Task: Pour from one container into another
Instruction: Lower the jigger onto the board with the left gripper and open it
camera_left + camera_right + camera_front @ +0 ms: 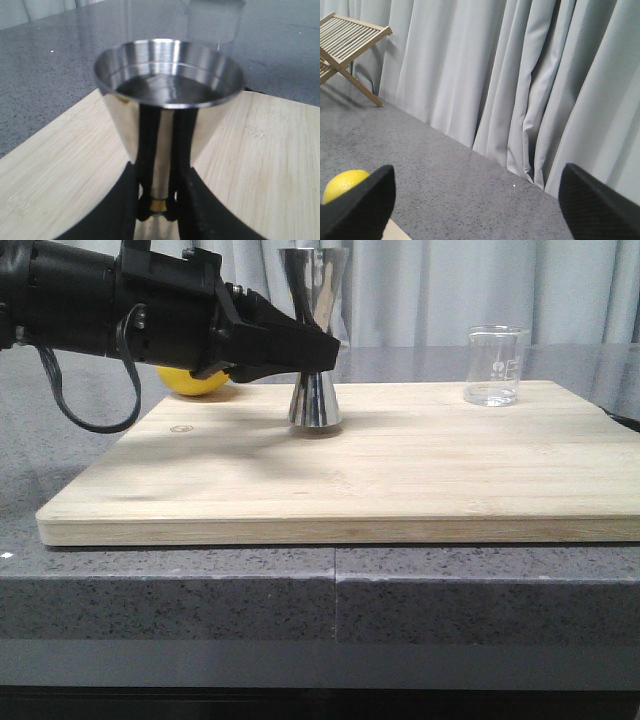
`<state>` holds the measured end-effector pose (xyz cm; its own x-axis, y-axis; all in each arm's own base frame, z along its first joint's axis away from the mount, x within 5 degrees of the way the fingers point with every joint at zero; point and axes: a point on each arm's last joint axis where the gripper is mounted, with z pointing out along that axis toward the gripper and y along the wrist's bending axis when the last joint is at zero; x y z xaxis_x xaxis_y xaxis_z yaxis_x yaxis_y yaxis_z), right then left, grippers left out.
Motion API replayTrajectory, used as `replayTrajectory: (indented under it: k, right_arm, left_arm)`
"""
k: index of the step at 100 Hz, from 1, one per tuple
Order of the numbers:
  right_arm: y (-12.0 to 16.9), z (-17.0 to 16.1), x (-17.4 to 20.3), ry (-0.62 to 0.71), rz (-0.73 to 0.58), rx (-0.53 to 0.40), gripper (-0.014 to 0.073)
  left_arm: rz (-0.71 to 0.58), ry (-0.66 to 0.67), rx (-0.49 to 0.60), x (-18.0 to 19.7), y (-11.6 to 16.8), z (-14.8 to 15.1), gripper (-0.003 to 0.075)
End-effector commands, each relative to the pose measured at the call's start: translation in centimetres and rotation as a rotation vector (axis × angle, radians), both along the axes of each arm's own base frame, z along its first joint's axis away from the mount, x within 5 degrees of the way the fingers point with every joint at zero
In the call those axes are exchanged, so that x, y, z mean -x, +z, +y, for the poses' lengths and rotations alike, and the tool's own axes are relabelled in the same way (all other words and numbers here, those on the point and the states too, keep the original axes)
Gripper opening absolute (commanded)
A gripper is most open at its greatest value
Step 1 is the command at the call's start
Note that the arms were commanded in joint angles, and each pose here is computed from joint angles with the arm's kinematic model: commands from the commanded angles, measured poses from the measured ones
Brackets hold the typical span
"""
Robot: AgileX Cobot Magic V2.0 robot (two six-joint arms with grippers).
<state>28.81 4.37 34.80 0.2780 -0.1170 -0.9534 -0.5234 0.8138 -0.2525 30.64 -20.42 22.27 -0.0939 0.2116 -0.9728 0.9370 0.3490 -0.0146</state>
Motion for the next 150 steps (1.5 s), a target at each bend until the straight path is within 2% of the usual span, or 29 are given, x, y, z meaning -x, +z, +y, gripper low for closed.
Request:
replayTrajectory:
  k: [1,27,74,81,105,130,150]
  right_arm:
    - [2.4,0.1,1.0,0.028,-0.099,-0.053,0.0601]
    - [2.4,0.1,1.0,0.028,-0.099,-0.053,0.0601]
    - [2.4,0.1,1.0,0.028,-0.099,-0.053,0.06]
    - [2.4,0.1,1.0,0.028,-0.099,-0.053,0.06]
    - [2.4,0.1,1.0,0.028,-0.099,-0.053,0.06]
    - [2.4,0.1,1.0,0.028,-0.099,-0.053,0.06]
    - [2.4,0.1,1.0,0.028,-0.099,-0.053,0.06]
  left_arm:
    - [-0.048,-0.016,0.101,0.3,2.9,-0.4,-0.002]
    - [0.013,-0.042,0.105,-0.2,0.7,-0.8,-0.002]
    - [0.012,-0.046,0.11,-0.2,0.7,-0.9,-0.0015]
    - [0.012,-0.046,0.11,-0.2,0.7,-0.9,0.002]
    - [0.012,-0.046,0.11,-0.2,0.7,-0.9,0.0239]
    - [0.011,-0.052,0.115,-0.1,0.8,-0.9,0.0281]
    - [0.006,-0.052,0.116,-0.1,0.9,-0.9,0.0407]
